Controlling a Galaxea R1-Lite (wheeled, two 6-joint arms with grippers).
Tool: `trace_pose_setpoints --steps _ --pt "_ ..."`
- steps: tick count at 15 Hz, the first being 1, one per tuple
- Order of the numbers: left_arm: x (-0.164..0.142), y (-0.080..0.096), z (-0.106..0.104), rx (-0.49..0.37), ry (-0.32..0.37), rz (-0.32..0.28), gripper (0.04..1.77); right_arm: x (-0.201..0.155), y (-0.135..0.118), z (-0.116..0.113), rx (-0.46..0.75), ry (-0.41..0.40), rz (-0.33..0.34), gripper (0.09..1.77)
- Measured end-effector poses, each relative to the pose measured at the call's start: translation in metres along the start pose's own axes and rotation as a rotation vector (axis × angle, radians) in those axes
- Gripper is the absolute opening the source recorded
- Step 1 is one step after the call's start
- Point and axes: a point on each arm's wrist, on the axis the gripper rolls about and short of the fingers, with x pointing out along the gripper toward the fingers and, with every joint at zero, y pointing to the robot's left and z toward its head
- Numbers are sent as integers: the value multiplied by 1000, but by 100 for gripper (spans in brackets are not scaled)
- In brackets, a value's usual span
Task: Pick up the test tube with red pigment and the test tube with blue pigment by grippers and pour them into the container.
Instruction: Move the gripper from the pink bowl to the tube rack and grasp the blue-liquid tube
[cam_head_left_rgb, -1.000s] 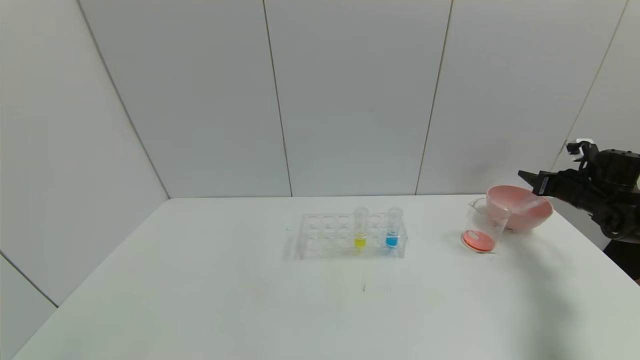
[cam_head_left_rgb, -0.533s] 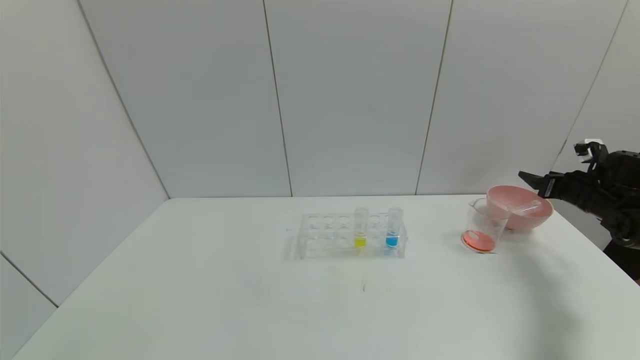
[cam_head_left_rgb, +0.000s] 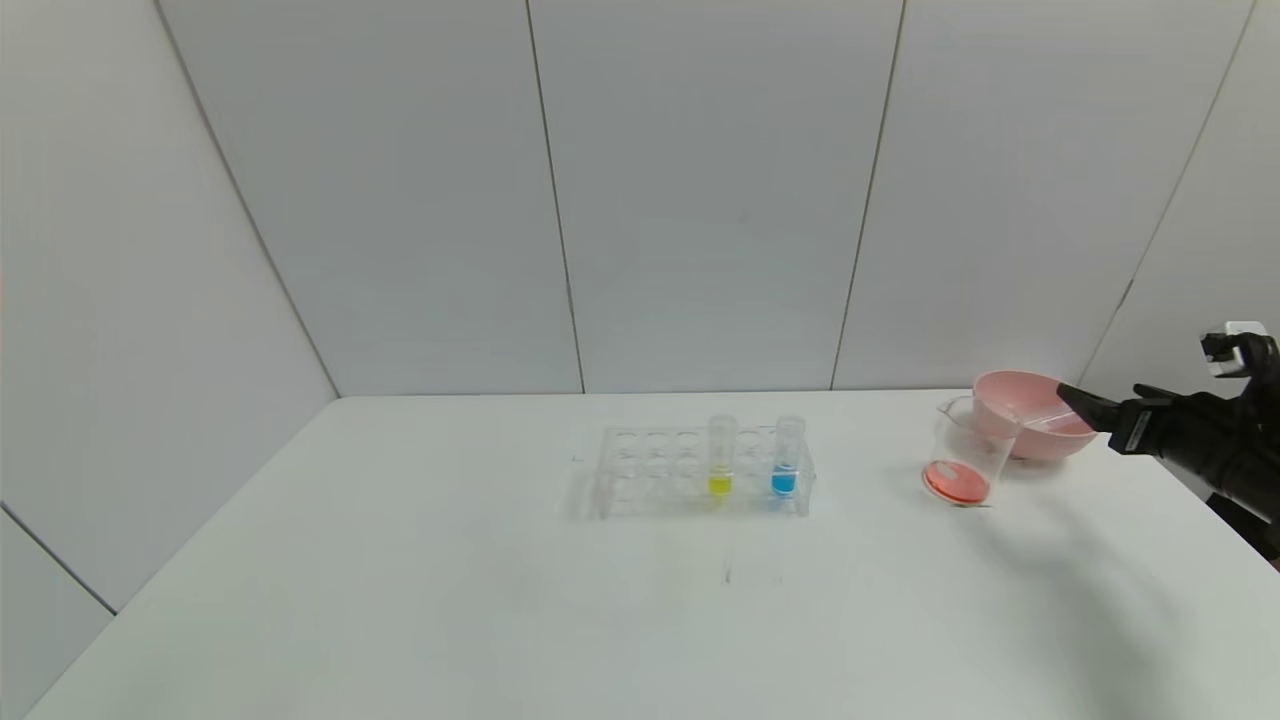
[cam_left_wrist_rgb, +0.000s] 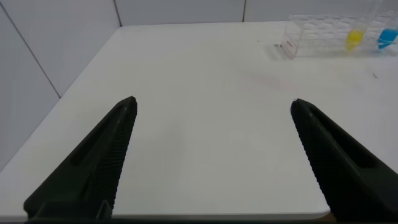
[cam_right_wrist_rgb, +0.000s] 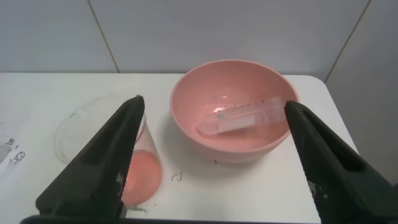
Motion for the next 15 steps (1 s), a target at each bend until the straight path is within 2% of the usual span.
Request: trace_pose_setpoints --steps 4,8,13,15 --pt "0 0 0 0 0 0 176 -35 41 5 -6 2 -33 165" --pt "0 0 0 0 0 0 176 -56 100 5 -11 10 -58 168" --pt "0 0 0 0 0 0 176 -76 179 -2 21 17 -37 169" --pt "0 0 0 0 0 0 176 -85 207 -4 31 17 6 170"
